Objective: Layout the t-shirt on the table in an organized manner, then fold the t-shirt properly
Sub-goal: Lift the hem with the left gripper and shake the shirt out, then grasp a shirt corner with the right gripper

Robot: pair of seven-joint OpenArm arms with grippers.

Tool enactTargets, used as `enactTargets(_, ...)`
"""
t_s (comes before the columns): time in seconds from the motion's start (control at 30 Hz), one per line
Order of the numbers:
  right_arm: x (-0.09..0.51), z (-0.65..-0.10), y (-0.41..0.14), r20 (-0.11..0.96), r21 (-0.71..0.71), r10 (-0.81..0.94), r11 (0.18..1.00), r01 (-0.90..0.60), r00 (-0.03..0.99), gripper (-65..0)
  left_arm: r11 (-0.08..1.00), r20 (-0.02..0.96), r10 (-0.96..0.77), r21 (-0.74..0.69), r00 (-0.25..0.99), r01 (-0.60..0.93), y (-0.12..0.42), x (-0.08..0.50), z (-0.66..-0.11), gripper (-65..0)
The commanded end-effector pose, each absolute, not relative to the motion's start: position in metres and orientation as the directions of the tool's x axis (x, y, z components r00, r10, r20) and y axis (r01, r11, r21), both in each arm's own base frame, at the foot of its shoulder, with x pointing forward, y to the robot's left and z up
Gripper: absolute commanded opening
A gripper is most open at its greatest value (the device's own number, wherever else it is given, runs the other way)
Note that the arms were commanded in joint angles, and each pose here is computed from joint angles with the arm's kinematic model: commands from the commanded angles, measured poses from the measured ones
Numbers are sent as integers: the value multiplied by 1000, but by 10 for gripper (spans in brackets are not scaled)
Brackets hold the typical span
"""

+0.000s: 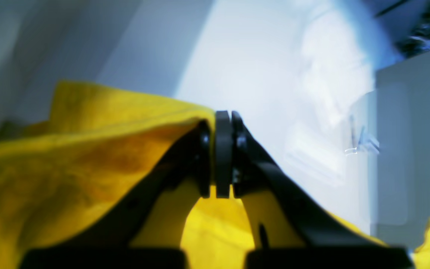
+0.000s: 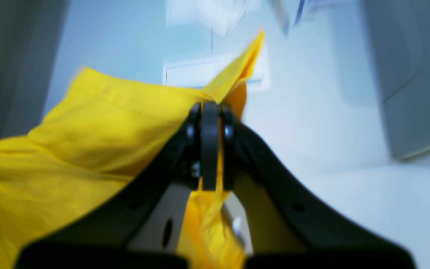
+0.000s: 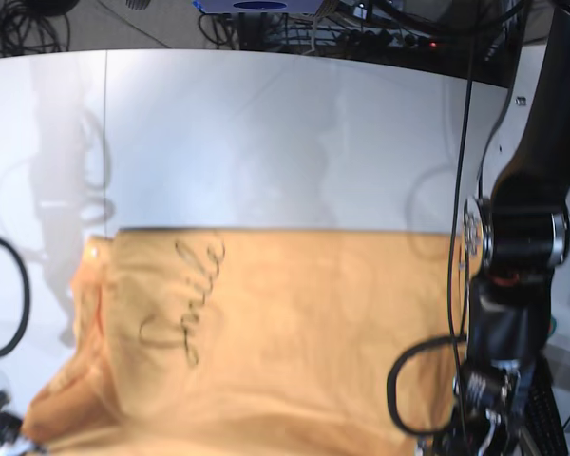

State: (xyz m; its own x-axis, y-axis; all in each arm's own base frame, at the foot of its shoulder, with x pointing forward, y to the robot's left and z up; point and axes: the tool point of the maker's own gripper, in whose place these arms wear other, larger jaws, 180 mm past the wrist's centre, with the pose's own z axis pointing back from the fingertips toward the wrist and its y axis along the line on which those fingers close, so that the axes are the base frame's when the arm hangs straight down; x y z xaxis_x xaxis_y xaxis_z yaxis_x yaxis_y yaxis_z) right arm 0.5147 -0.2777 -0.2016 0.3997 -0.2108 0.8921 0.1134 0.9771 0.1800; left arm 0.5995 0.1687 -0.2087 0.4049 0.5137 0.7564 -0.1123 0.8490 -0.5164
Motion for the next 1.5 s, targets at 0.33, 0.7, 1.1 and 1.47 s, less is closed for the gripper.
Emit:
enactTargets(0.33, 511, 1, -361, 997, 72, -77, 978, 195, 17, -650, 800, 816, 519, -568, 253, 192, 123, 601, -11, -650)
enactTargets(0.7, 398, -190, -373, 909, 312, -367, 913, 264, 195, -650, 855, 752, 394, -511, 529, 91, 131, 463, -221, -650)
enactTargets(1.1, 293, -384, -263, 713, 340, -430, 903, 263, 554, -650, 875, 406, 389, -443, 827, -194, 150, 273, -433, -650)
enactTargets(1.47, 347, -424, -142, 626, 281, -172, 960, -14, 760, -650, 914, 424, 374, -317, 825, -252, 197, 210, -464, -650)
